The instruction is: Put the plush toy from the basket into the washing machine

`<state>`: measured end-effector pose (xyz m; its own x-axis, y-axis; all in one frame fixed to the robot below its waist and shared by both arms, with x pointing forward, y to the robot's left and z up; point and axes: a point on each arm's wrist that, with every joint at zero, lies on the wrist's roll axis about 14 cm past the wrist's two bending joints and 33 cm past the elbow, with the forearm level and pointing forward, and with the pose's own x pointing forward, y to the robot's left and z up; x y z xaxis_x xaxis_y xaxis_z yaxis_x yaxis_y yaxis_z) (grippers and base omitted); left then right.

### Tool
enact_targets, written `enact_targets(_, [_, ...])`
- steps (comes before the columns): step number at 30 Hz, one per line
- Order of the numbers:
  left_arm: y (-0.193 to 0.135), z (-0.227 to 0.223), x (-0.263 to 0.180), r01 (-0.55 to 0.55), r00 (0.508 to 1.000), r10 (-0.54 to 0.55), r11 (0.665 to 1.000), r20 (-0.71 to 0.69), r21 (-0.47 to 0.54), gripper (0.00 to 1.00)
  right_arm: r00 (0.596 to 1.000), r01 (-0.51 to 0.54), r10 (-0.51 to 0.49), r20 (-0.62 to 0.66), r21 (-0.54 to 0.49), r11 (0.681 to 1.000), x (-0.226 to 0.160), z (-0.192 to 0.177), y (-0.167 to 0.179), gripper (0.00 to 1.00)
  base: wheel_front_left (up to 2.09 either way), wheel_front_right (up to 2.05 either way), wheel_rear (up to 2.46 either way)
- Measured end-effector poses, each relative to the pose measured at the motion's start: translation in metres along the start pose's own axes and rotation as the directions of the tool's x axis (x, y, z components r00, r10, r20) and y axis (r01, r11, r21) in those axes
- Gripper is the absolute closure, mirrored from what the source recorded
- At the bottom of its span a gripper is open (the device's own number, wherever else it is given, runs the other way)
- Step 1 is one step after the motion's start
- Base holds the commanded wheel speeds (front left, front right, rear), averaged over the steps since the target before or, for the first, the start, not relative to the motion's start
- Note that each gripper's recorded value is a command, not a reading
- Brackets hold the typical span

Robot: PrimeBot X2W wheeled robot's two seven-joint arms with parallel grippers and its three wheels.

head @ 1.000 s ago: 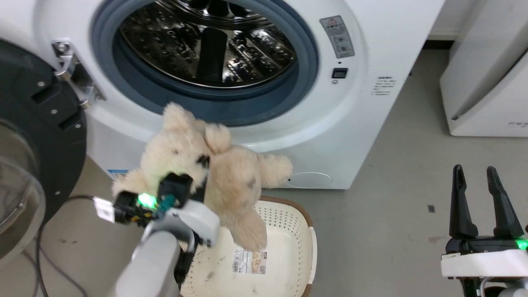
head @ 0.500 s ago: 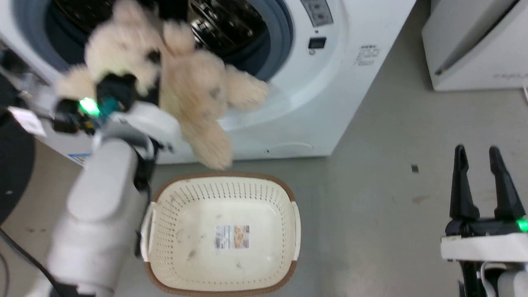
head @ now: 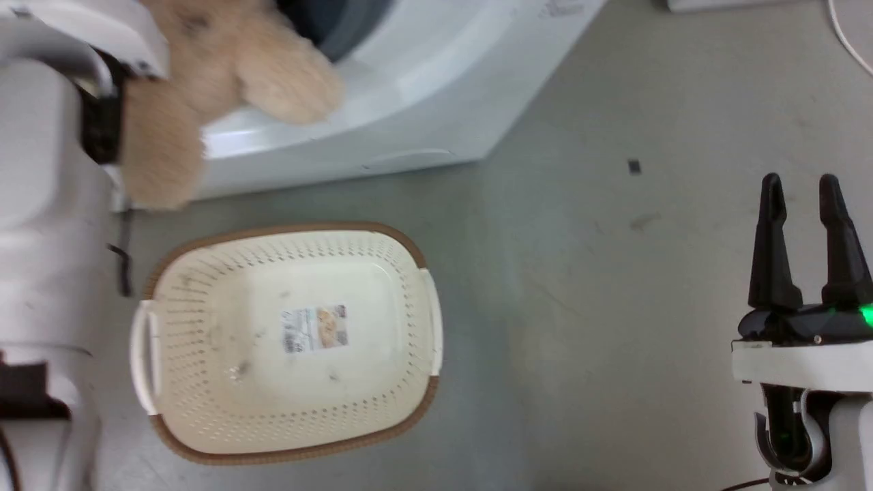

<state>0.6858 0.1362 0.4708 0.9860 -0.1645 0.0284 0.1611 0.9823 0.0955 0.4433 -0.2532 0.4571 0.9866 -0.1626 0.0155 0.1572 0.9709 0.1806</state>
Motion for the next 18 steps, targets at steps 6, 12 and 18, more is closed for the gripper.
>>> enact_targets(6, [0.010,-0.011,0.045,-0.029,0.999,0.030,0.999,0.032,-0.025,1.00,0.999,0.036,-0.037,-0.034,-0.024,0.999,0.007,-0.016,-0.015,0.00,0.00,0.00,0.00])
enact_targets(12, [0.017,-0.029,0.078,-0.058,0.997,0.060,0.997,0.045,-0.050,1.00,0.994,0.068,-0.072,-0.080,-0.049,0.996,0.009,-0.036,-0.029,0.00,0.00,0.00,0.00])
enact_targets(18, [0.023,-0.049,0.097,-0.083,0.996,0.085,0.995,0.041,-0.047,1.00,0.989,0.072,-0.080,-0.122,-0.070,0.995,0.008,-0.053,-0.033,0.00,0.00,0.00,0.00])
